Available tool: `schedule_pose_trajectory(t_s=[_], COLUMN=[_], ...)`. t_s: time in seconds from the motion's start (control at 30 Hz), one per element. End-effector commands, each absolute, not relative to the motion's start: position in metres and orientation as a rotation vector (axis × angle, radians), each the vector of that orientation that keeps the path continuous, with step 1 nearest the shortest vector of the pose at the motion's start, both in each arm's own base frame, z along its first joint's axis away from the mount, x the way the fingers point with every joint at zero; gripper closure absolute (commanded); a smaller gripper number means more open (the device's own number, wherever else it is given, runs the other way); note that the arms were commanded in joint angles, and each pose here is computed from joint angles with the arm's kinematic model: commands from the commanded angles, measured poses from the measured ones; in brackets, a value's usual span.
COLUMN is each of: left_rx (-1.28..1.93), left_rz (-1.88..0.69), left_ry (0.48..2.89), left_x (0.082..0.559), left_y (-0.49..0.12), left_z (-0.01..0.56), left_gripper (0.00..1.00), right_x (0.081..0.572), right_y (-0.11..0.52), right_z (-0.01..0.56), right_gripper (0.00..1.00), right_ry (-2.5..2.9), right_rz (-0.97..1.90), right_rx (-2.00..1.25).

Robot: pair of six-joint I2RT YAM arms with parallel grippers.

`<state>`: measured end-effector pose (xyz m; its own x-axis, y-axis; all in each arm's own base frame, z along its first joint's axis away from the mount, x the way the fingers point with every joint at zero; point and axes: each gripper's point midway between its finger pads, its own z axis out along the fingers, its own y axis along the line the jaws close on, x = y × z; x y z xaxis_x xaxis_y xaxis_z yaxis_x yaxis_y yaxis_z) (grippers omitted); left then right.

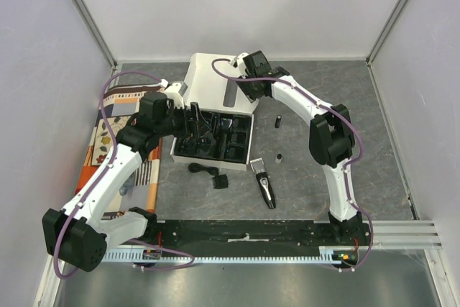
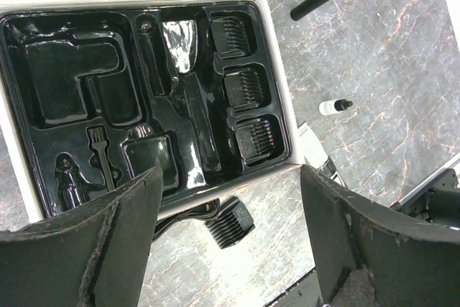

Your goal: Sort the hair-cutting tools

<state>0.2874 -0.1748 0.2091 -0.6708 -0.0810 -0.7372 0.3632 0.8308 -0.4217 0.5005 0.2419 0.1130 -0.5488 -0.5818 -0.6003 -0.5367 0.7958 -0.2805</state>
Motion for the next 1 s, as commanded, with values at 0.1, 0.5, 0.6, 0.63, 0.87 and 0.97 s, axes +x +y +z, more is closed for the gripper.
schedule_pose_trajectory(t_s=[0.1, 0.5, 0.6, 0.63, 0.87, 0.97], left_rx=[0.201, 0.194, 0.193, 0.194, 0.191, 0.19], left_rz=[-0.774, -0.774, -0.774, -0.777, -0.776, -0.777], left_ry=[2.159, 2.168, 2.17, 2.167, 2.17, 2.169], left_x=[0.289, 0.291, 0.29, 0.291, 0.291, 0.291], left_y=[-0.182, -0.182, -0.182, -0.182, -0.182, -0.182], left_z=[0.221, 0.219, 0.218, 0.22, 0.219, 0.219], left_gripper=[0.17, 0.17, 0.17, 0.17, 0.17, 0.17], right_x=[0.502, 0.488, 0.488, 0.488, 0.493, 0.492], right_y=[0.251, 0.194, 0.187, 0.187, 0.206, 0.226], right_z=[0.169, 0.177, 0.16, 0.151, 0.124, 0.118], right_gripper=[0.37, 0.91, 1.0, 1.0, 1.0, 1.0], right_ry=[2.18, 2.204, 2.243, 2.261, 2.318, 2.337], right_rz=[0.002, -0.139, -0.134, -0.139, -0.046, 0.052], right_rx=[-0.661, -0.221, -0.185, -0.188, -0.205, -0.239])
